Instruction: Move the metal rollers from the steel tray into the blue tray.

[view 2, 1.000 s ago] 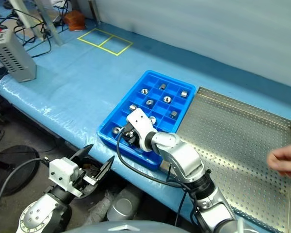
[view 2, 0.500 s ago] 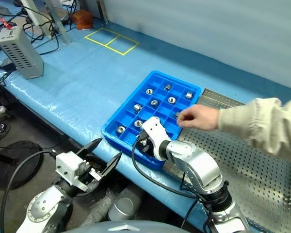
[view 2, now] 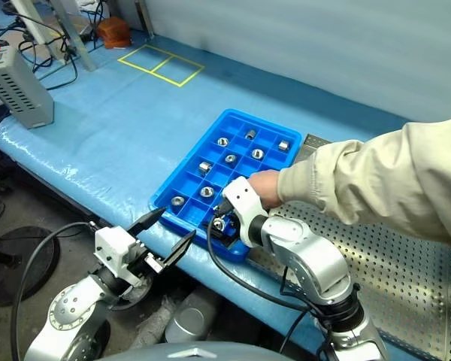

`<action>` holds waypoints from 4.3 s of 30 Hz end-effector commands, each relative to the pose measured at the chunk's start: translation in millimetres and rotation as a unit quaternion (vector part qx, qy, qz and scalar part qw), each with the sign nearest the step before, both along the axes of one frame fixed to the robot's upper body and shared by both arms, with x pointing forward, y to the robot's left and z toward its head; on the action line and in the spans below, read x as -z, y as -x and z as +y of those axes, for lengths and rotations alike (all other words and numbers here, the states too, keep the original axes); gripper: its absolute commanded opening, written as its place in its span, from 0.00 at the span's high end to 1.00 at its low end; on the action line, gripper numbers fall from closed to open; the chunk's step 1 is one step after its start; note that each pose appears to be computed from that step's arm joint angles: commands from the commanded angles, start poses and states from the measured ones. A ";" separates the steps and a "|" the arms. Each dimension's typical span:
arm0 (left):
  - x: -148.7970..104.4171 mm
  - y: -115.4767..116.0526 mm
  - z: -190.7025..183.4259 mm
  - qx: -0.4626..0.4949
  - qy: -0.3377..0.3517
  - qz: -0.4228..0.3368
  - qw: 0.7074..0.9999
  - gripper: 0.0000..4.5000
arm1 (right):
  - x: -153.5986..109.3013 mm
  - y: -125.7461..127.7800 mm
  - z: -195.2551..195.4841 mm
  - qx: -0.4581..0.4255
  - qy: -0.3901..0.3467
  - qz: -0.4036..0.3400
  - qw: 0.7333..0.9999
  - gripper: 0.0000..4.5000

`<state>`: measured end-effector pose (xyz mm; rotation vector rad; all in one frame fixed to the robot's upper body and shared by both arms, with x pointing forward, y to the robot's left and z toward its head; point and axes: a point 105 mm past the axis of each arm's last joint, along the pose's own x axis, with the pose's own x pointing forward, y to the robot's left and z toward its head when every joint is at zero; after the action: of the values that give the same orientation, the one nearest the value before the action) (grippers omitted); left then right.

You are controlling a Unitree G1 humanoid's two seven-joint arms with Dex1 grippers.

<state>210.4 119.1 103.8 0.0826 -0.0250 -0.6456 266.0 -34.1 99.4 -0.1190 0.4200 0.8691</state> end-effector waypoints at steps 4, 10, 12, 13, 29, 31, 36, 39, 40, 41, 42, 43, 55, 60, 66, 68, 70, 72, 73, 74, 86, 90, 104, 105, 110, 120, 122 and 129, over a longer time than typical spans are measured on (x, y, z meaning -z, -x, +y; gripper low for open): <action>-3.6 -0.3 -4.5 0.018 0.003 -0.005 1.000 0.00 | -11.8 4.5 6.0 -0.014 -0.020 -0.022 0.999 0.01; -4.0 -0.7 -6.1 0.022 0.003 -0.002 1.000 0.00 | -11.5 5.3 7.6 -0.017 -0.021 -0.019 0.999 0.01; -4.0 -0.8 -6.6 0.022 0.003 -0.002 1.000 0.00 | -11.3 5.5 7.9 -0.017 -0.021 -0.019 0.999 0.01; -4.1 -0.7 -6.5 0.023 0.004 -0.001 1.000 0.00 | -11.2 5.8 8.5 -0.018 -0.021 -0.019 0.999 0.01; -5.9 -1.8 -12.9 0.038 0.004 0.004 0.999 0.00 | -12.0 10.4 15.4 -0.019 -0.033 -0.019 0.999 0.01; -7.6 -1.9 -13.6 0.038 0.004 0.002 0.999 0.00 | -11.5 11.6 15.9 -0.021 -0.034 -0.017 0.999 0.01; -9.2 -0.8 -13.5 0.038 0.002 0.000 0.999 0.00 | -11.8 13.4 15.8 -0.025 -0.035 -0.016 0.999 0.01; -11.9 -3.1 -10.0 0.033 0.002 -0.007 0.999 0.00 | -14.8 11.1 13.9 -0.024 -0.032 -0.022 0.999 0.01; -12.5 -3.6 -9.3 0.034 0.001 -0.008 0.999 0.00 | -15.9 10.4 13.1 -0.022 -0.031 -0.024 0.999 0.01; -12.8 -3.9 -8.9 0.036 -0.001 -0.009 0.999 0.00 | -16.8 9.7 12.4 -0.020 -0.031 -0.026 0.999 0.01; -12.6 -3.9 -8.7 0.039 -0.002 -0.008 0.999 0.00 | -17.3 9.5 11.9 -0.018 -0.031 -0.028 0.999 0.01; -12.4 -4.5 -8.0 0.043 -0.005 -0.008 0.999 0.00 | -17.7 9.4 11.5 -0.015 -0.031 -0.029 0.999 0.01; -14.9 -13.1 -11.6 0.072 -0.009 -0.010 0.997 0.00 | -20.6 12.1 14.1 0.001 -0.044 -0.036 0.998 0.01; -14.4 -12.1 -12.7 0.073 -0.007 -0.008 0.997 0.00 | -20.1 12.1 14.2 0.000 -0.043 -0.035 0.998 0.01; -14.0 -10.7 -13.7 0.072 -0.004 -0.006 0.997 0.00 | -19.0 11.7 12.8 0.001 -0.039 -0.034 0.999 0.01; -13.7 -10.3 -14.0 0.072 -0.002 -0.004 0.997 0.00 | -18.8 11.6 12.2 0.001 -0.038 -0.033 0.999 0.01; -12.7 -9.5 -13.3 0.071 -0.001 -0.003 0.997 0.00 | -18.0 12.2 12.7 0.001 -0.037 -0.032 0.999 0.01; -11.5 -8.8 -12.1 0.070 -0.002 -0.001 0.998 0.00 | -17.1 12.8 13.6 -0.001 -0.036 -0.031 0.999 0.01; -11.0 -8.6 -11.6 0.069 -0.002 0.000 0.998 0.00 | -16.8 12.8 14.1 -0.001 -0.036 -0.030 0.999 0.01; -10.6 -8.2 -11.1 0.069 -0.002 0.000 0.998 0.00 | -16.7 13.0 14.5 -0.001 -0.036 -0.030 0.999 0.01; -5.3 -4.1 -9.1 0.077 -0.003 0.006 0.997 0.00 | -15.3 16.0 17.7 -0.003 -0.036 -0.030 0.999 0.01; -4.0 -5.0 -9.5 0.080 -0.004 0.007 0.997 0.00 | -15.0 16.9 17.8 -0.004 -0.036 -0.030 0.999 0.01; -5.5 -7.4 -10.2 0.076 -0.002 0.002 0.997 0.00 | -16.1 15.0 17.8 -0.006 -0.037 -0.031 0.999 0.01; -5.6 -7.9 -10.2 0.075 0.000 0.003 0.997 0.00 | -15.8 14.6 17.9 -0.005 -0.036 -0.031 0.999 0.01; -5.8 -8.4 -10.9 0.074 -0.002 0.002 0.997 0.00 | -16.1 14.9 19.2 -0.008 -0.039 -0.030 0.999 0.01; -6.3 -8.1 -11.4 0.069 0.002 0.001 0.998 0.00 | -17.4 14.5 18.4 -0.009 -0.036 -0.033 0.999 0.01; -6.2 -8.3 -11.1 0.067 0.003 0.000 0.998 0.00 | -17.5 14.0 18.0 -0.009 -0.034 -0.034 0.999 0.01; -6.9 -9.4 -5.6 0.045 0.010 -0.001 0.999 0.00 | -18.8 11.3 16.7 -0.009 -0.031 -0.039 0.999 0.01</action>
<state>219.7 111.1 104.0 0.0635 -0.0045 -0.7565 254.7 -21.3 103.6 -0.1040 0.3849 0.8658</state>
